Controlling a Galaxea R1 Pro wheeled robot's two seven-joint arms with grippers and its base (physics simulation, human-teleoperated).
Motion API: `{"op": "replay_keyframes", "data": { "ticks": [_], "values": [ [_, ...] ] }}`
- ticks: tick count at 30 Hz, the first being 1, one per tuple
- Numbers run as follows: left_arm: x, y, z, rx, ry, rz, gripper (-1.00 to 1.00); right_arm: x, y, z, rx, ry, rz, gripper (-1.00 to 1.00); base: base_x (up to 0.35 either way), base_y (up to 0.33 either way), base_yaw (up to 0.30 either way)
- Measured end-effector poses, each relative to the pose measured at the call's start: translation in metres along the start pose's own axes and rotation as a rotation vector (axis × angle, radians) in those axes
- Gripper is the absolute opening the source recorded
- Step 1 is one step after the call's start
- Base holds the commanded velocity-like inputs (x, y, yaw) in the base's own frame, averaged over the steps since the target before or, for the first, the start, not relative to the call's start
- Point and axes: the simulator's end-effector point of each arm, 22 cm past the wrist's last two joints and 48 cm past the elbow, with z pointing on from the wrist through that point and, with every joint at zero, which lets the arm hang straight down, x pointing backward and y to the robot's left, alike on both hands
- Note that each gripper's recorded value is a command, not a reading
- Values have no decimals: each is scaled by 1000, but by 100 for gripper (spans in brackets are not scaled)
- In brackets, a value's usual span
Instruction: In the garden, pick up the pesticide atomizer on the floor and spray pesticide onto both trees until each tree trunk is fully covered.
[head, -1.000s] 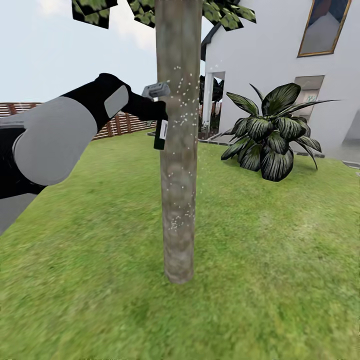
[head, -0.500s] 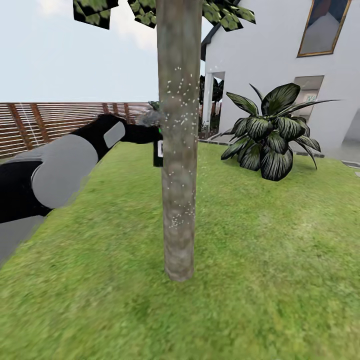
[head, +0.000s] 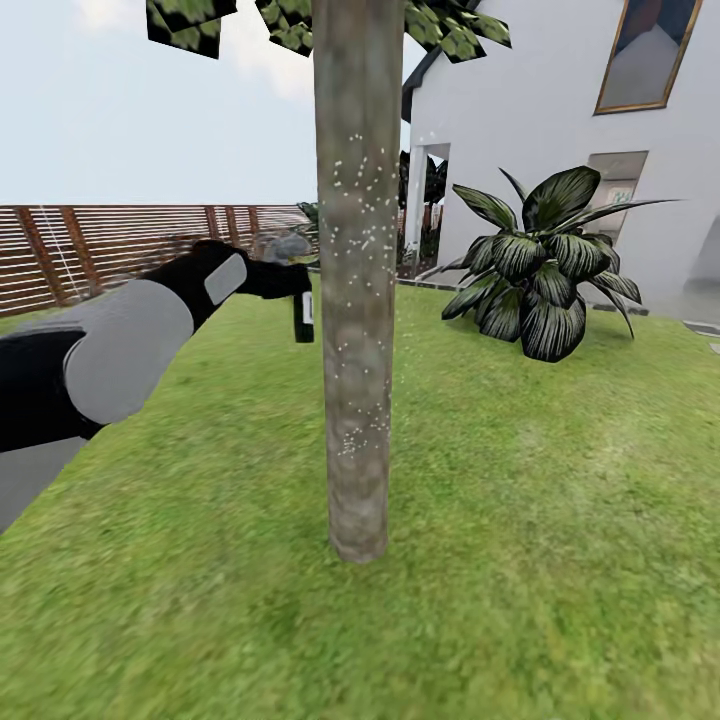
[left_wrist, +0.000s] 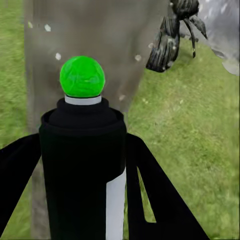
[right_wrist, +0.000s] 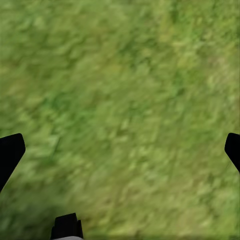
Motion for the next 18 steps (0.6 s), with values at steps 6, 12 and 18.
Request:
{"op": "replay_keyframes", "data": {
  "ticks": [6, 12, 18],
  "values": [
    [53, -70, 30, 120, 76, 14, -100, 0, 0, 0, 0, 0, 0, 100, 0, 0, 0],
    [83, -75, 38, 165, 104, 8, -100, 0, 0, 0, 0, 0, 0, 100, 0, 0, 0],
    [108, 0, 34, 74, 94, -30, -100, 0, 0, 0, 0, 0, -1, 100, 0, 0, 0]
  ]
}}
